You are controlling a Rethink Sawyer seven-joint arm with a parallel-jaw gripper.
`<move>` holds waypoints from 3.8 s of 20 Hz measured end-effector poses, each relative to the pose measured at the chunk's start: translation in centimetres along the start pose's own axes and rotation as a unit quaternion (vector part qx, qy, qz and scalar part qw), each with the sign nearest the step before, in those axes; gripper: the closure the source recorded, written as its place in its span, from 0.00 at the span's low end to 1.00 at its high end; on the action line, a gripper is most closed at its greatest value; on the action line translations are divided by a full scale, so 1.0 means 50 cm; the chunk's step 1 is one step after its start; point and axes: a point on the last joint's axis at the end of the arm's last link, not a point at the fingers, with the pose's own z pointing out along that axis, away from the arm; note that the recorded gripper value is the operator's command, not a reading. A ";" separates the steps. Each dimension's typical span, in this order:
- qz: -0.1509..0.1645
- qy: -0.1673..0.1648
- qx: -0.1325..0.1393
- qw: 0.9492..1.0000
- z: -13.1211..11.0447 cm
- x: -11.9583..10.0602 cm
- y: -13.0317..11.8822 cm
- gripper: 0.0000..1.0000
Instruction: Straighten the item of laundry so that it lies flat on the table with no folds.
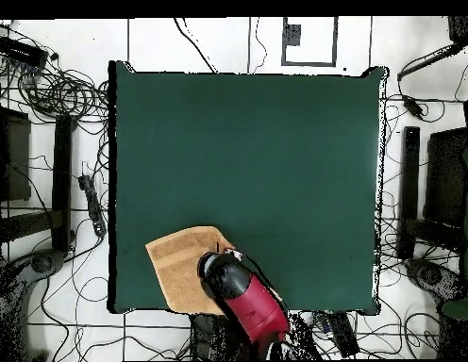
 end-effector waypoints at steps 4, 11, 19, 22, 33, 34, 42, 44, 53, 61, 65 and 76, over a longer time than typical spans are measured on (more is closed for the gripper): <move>-0.015 0.010 0.032 0.999 -0.062 -0.010 -0.020 0.00; 0.000 -0.001 0.013 1.000 -0.125 -0.069 0.017 0.00; 0.018 -0.006 -0.003 1.000 -0.145 -0.107 0.048 0.00; 0.030 0.001 -0.009 0.999 -0.142 -0.111 0.063 0.00; 0.068 0.004 -0.029 0.997 -0.123 -0.102 0.094 0.00; 0.071 0.008 -0.030 0.997 -0.123 -0.098 0.098 0.00; 0.092 0.023 -0.039 0.995 -0.126 -0.077 0.115 0.00; 0.093 0.026 -0.044 0.994 -0.127 -0.060 0.117 0.00; 0.123 0.035 -0.065 0.990 -0.098 -0.021 0.129 0.00; 0.131 0.020 -0.097 0.986 -0.030 -0.004 0.157 0.00; 0.127 0.011 -0.106 0.986 0.029 -0.014 0.176 0.00; 0.151 0.007 -0.119 0.981 0.090 -0.014 0.168 0.00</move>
